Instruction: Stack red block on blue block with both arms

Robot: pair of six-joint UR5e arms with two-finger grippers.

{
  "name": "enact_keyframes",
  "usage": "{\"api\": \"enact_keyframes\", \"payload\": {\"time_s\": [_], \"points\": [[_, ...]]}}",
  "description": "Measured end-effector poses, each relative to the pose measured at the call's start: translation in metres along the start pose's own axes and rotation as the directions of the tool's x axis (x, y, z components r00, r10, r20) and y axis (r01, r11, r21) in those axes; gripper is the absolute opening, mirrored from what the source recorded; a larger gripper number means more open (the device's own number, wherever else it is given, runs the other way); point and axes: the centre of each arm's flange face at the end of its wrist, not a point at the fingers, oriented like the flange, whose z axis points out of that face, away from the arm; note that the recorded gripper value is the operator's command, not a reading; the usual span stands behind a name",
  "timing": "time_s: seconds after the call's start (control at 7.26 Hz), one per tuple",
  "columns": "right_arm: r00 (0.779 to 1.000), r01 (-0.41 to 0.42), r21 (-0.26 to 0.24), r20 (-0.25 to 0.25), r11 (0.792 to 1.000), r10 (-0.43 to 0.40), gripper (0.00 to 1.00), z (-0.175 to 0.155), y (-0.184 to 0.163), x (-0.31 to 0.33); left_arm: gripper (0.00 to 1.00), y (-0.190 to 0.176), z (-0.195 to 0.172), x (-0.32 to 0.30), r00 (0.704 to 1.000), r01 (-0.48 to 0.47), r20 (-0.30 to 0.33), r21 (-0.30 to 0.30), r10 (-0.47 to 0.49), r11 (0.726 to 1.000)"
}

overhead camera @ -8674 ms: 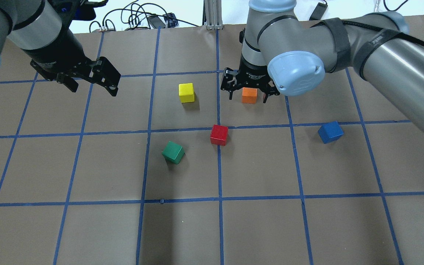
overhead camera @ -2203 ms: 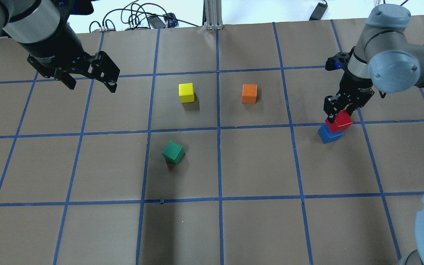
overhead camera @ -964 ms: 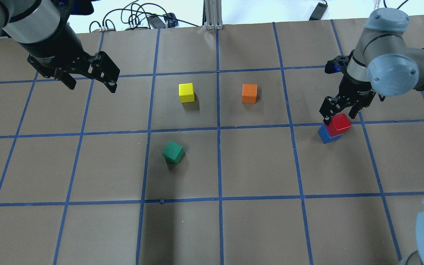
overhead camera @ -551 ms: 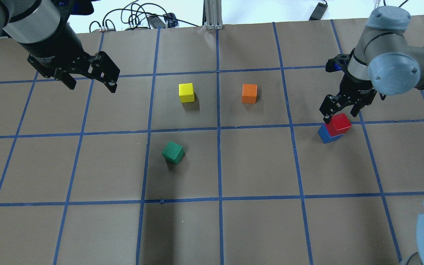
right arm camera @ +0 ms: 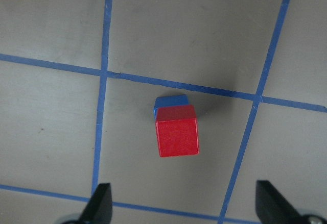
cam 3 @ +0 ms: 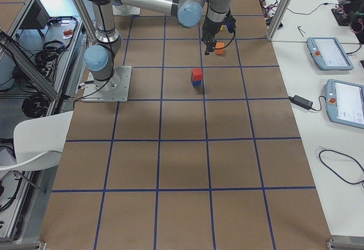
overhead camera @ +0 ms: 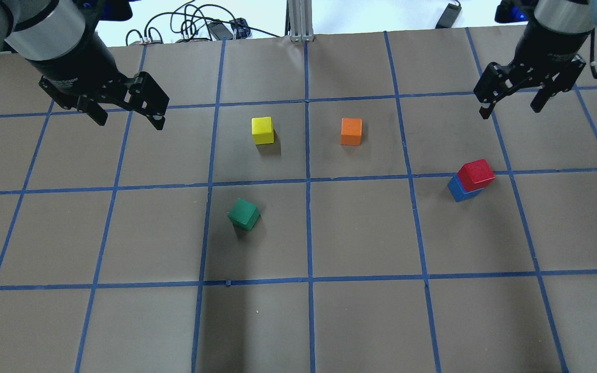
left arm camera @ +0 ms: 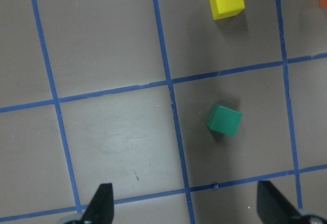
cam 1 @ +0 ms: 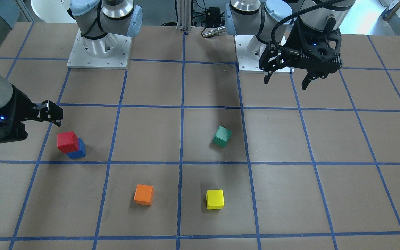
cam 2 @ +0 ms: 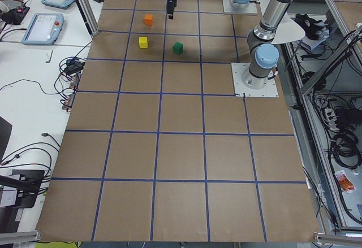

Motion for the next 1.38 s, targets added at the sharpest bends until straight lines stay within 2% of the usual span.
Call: {"api": "enact_keyframes", "payload": {"time_s": [0.14,0.28,0.55,0.69,0.83,1.1,1.38], "points": [[1.0,-0.009,0.012,-0.004,1.0,0.009,1.0,-0.03,0.011,-0.023,1.0,0.0,0.0,0.0,1.0,0.0,0.0,0.0,0.0,1.0],[1.0,0.0,0.006,-0.005,1.0,0.0,1.0,-0.041,0.016,-0.046,1.0,0.0,0.0,0.0,1.0,0.001,0.0,-0.001,-0.001,1.0],[1.0,0.004,-0.061,0.003,0.998,-0.004,1.0,-0.017,0.005,-0.057,1.0,0.0,0.0,0.0,1.0,0.001,0.0,0.0,-0.001,1.0],[1.0,-0.001,-0.074,0.005,0.997,0.001,1.0,-0.011,0.001,-0.056,1.0,0.0,0.0,0.0,1.0,0.001,0.0,-0.001,-0.001,1.0],[1.0,-0.027,-0.072,0.003,0.997,0.027,1.0,-0.012,0.002,-0.057,1.0,0.0,0.0,0.0,1.0,0.001,0.0,-0.001,-0.001,1.0],[0.996,-0.092,-0.027,-0.007,0.995,0.092,1.0,-0.032,0.02,-0.067,1.0,0.0,0.0,0.0,1.0,0.001,0.0,0.0,-0.001,1.0],[0.995,-0.1,0.007,-0.011,0.995,0.1,0.99,-0.046,0.035,-0.084,1.0,-0.001,-0.001,0.0,1.0,0.001,0.0,0.002,-0.001,1.0]]}}
